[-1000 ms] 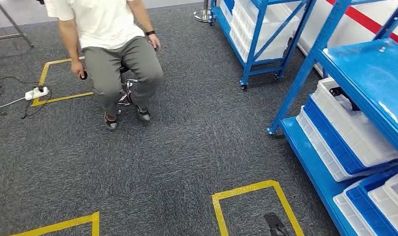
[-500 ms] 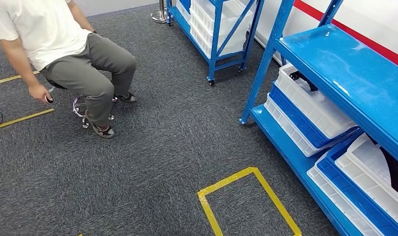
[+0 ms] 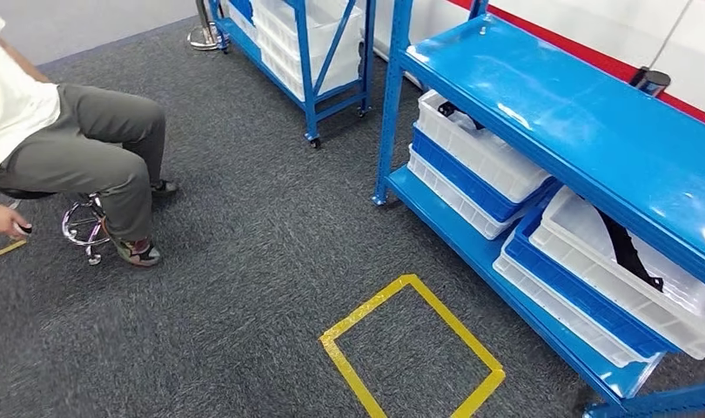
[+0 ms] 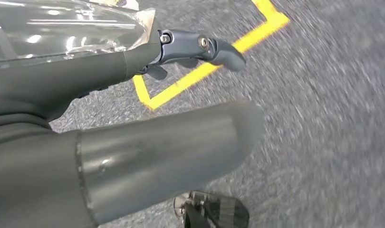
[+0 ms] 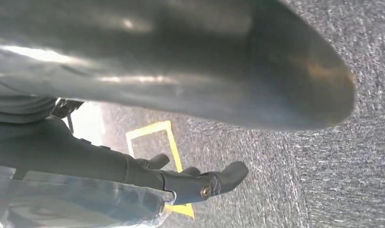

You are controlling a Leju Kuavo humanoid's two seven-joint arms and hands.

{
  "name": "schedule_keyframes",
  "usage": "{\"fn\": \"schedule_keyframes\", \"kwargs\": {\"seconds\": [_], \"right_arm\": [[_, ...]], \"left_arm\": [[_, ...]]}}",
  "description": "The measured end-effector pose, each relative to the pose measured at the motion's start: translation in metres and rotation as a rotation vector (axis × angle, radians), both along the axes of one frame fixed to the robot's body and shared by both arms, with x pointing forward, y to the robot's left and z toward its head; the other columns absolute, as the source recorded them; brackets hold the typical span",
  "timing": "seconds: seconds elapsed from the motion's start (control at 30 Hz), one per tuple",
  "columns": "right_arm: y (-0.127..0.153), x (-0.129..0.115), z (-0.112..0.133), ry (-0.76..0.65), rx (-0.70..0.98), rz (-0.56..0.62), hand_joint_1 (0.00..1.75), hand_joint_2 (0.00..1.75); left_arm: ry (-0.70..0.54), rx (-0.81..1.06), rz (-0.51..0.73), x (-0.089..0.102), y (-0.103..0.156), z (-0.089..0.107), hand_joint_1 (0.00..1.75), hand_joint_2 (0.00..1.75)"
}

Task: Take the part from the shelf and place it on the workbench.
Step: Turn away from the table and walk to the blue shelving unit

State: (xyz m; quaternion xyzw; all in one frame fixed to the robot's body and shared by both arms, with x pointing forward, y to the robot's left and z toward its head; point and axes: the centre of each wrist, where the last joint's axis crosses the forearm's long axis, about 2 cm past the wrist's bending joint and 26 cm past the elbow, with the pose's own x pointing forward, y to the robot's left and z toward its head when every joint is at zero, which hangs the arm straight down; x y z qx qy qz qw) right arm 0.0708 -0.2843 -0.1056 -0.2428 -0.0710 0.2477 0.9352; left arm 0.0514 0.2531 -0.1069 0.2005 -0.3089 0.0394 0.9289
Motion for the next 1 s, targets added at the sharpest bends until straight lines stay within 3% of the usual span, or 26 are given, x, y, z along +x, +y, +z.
{"fn": "schedule_keyframes", "kwargs": {"seconds": [0.3, 0.43, 1.0], "right_arm": [[0.0028, 0.001, 0.0002, 0.002, 0.001, 0.014, 0.0, 0.0], [0.0038, -0.0063, -0.001, 0.028, -0.003, 0.014, 0.0, 0.0], [0.0032, -0.0061, -0.001, 0.034, -0.005, 0.011, 0.0, 0.0]], "left_arm": [[0.063, -0.016, 0.04, -0.005, 0.0048, -0.0011, 0.0, 0.0], [0.06, -0.012, 0.045, -0.005, 0.0037, -0.0009, 0.0, 1.75], [0.025, -0.021, 0.01, -0.0025, 0.0017, -0.0006, 0.0, 1.75]]}}
